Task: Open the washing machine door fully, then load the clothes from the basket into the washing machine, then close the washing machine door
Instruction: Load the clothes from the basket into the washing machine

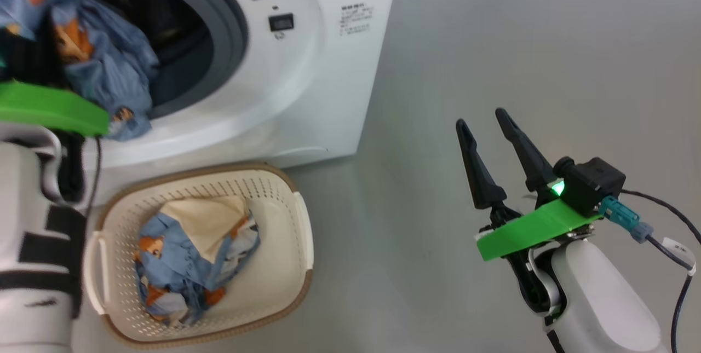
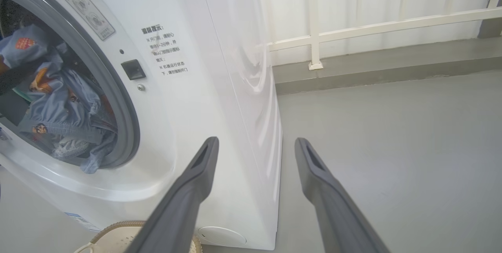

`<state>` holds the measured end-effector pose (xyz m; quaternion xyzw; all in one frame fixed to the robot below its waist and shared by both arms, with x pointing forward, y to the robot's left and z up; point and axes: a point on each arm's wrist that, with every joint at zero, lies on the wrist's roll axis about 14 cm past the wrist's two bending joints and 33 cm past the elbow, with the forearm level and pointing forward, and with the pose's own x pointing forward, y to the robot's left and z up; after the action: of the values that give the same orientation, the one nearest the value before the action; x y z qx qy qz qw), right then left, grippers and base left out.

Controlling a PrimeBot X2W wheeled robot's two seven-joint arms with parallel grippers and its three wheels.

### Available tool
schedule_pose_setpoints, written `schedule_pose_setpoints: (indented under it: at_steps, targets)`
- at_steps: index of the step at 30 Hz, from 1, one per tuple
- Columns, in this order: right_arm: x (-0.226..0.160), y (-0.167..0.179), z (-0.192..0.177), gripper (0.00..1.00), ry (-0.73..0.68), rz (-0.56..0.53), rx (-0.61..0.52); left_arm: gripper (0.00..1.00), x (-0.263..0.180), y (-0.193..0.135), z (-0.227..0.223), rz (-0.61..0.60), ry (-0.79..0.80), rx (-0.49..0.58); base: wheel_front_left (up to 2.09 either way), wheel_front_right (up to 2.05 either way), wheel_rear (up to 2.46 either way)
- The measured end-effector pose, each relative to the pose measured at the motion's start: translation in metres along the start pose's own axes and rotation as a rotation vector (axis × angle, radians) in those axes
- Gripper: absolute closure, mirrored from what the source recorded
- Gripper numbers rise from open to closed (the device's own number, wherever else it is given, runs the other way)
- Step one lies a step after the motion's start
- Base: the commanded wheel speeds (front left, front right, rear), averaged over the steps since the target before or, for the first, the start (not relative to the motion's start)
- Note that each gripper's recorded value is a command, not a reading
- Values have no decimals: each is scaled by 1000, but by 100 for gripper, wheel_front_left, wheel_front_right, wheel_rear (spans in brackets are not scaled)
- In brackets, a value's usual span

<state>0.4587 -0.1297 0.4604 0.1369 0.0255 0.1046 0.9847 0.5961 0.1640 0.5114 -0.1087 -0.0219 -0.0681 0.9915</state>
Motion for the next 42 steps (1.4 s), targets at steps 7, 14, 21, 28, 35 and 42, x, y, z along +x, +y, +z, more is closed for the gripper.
schedule_pose_setpoints:
  at_steps: [7, 14, 21, 28, 35, 42]
  targets:
    - [12, -19, -24, 0, 43, -47, 13, 100, 44, 18, -34, 18, 58, 5, 0, 0, 0]
    - [6, -49, -54, 0, 109, -125, 11, 100, 91, 26, -65, 5, 82, 28, 0, 0, 0]
    - [-1, -71, -65, 0, 139, -184, 2, 100, 132, 14, -52, -40, -34, 44, 0, 0, 0]
    - [-7, -85, -71, 0, 158, -222, -8, 0, 142, 7, -83, -27, -13, -3, 0, 0, 0]
    - [-6, -82, -71, 0, 158, -216, -5, 0, 123, 16, -139, 18, 180, 0, 0, 0, 0]
    - [-5, -73, -62, 0, 138, -195, -1, 0, 112, 18, -138, 37, 247, 19, 0, 0, 0]
